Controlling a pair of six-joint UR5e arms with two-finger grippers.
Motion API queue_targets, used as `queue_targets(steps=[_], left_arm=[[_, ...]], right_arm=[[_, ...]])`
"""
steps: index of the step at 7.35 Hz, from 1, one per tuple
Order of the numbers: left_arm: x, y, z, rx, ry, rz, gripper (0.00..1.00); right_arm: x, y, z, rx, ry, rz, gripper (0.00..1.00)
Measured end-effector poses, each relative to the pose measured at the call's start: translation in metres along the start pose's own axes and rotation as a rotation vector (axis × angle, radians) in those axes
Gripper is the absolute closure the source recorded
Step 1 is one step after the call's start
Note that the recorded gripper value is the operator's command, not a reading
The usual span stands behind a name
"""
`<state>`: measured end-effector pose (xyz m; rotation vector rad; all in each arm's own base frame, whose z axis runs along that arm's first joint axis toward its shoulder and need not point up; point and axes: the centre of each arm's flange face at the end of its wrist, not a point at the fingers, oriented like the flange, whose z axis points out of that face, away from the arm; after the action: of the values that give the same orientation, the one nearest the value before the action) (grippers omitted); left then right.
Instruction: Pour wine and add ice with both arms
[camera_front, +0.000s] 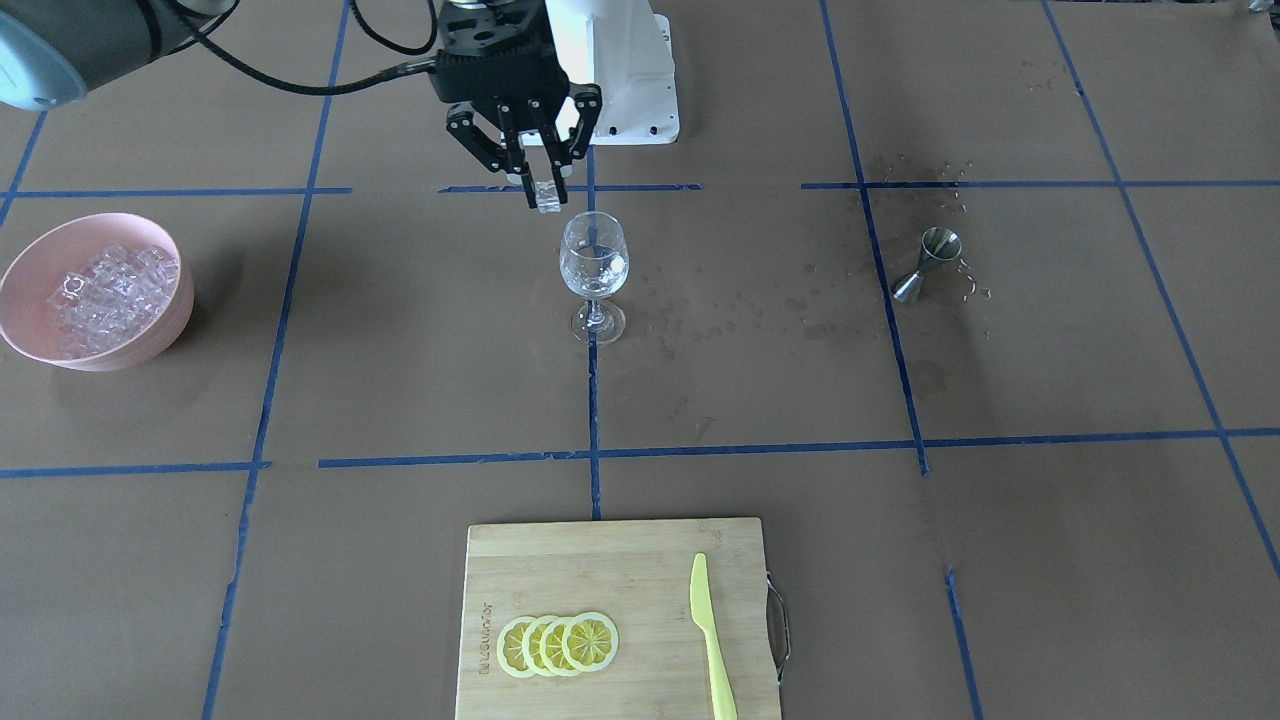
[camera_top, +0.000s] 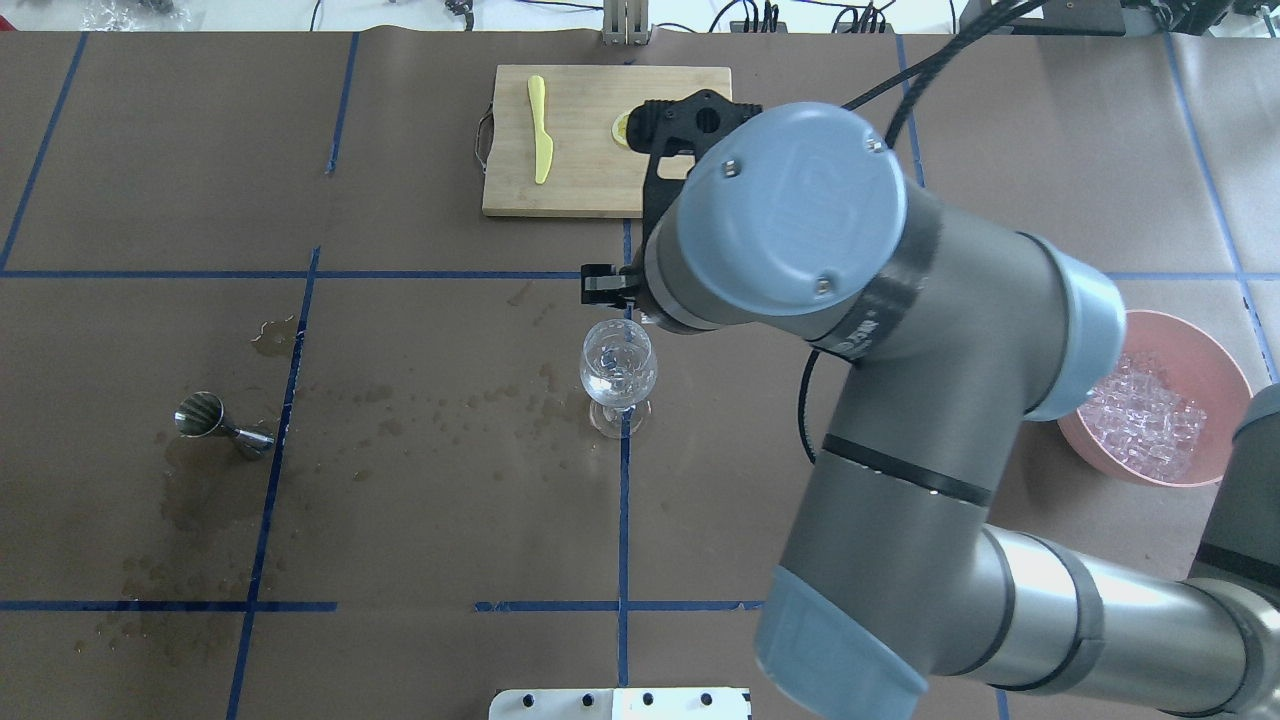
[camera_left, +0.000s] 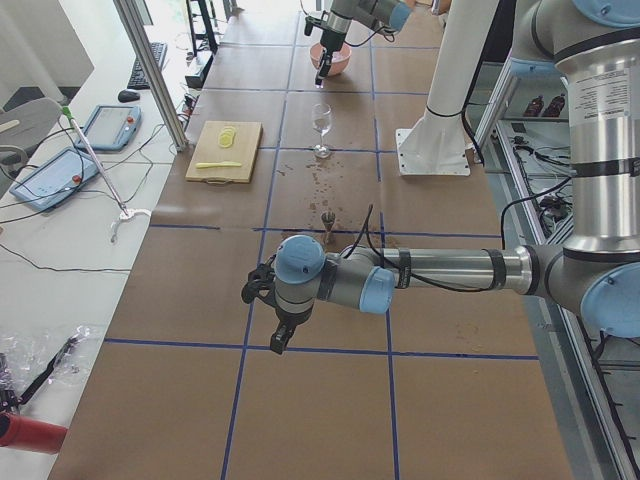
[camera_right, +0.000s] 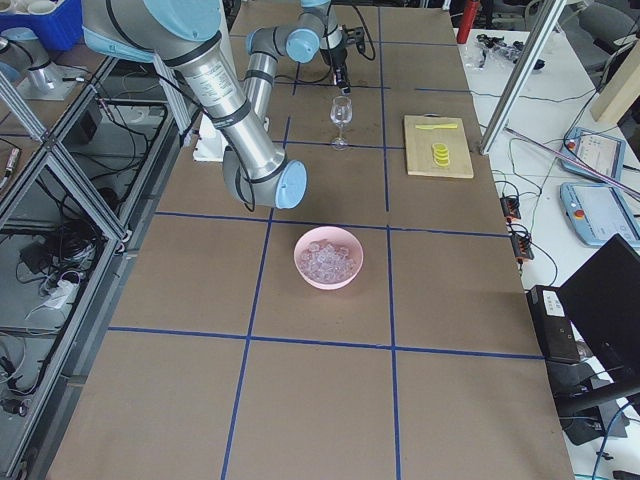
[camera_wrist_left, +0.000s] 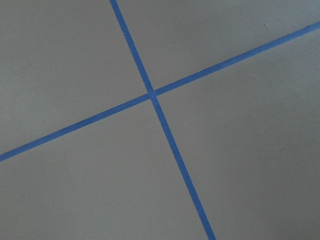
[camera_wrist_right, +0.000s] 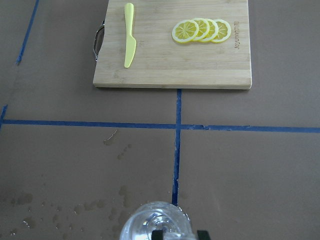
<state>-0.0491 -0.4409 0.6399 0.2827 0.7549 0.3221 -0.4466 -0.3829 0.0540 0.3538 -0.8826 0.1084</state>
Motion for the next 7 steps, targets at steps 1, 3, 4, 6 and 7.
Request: queue_targets(steps=[1, 3, 4, 6, 7], left_arm=[[0.000, 0.001, 0.000, -0.001, 0.000, -0.001, 0.00], [0.000, 0.002, 0.001, -0.003, 0.000, -0.002, 0.00], [-0.001, 0.003, 0.001, -0.004, 0.001, -0.004, 0.00], [-0.001, 0.004, 0.002, -0.006, 0.001, -0.005, 0.00], [-0.001, 0.005, 0.002, -0.006, 0.001, -0.004, 0.00]], right_arm=[[-0.019, 0.005, 0.012, 0.006, 0.025, -0.005, 1.00], [-0.039, 0.018, 0.033, 0.014, 0.067, -0.014, 1.00], [-0.041, 0.023, 0.039, 0.015, 0.080, -0.019, 1.00], [-0.041, 0.026, 0.044, 0.009, 0.105, -0.023, 0.91], [-0.039, 0.027, 0.046, 0.006, 0.116, -0.023, 0.52]])
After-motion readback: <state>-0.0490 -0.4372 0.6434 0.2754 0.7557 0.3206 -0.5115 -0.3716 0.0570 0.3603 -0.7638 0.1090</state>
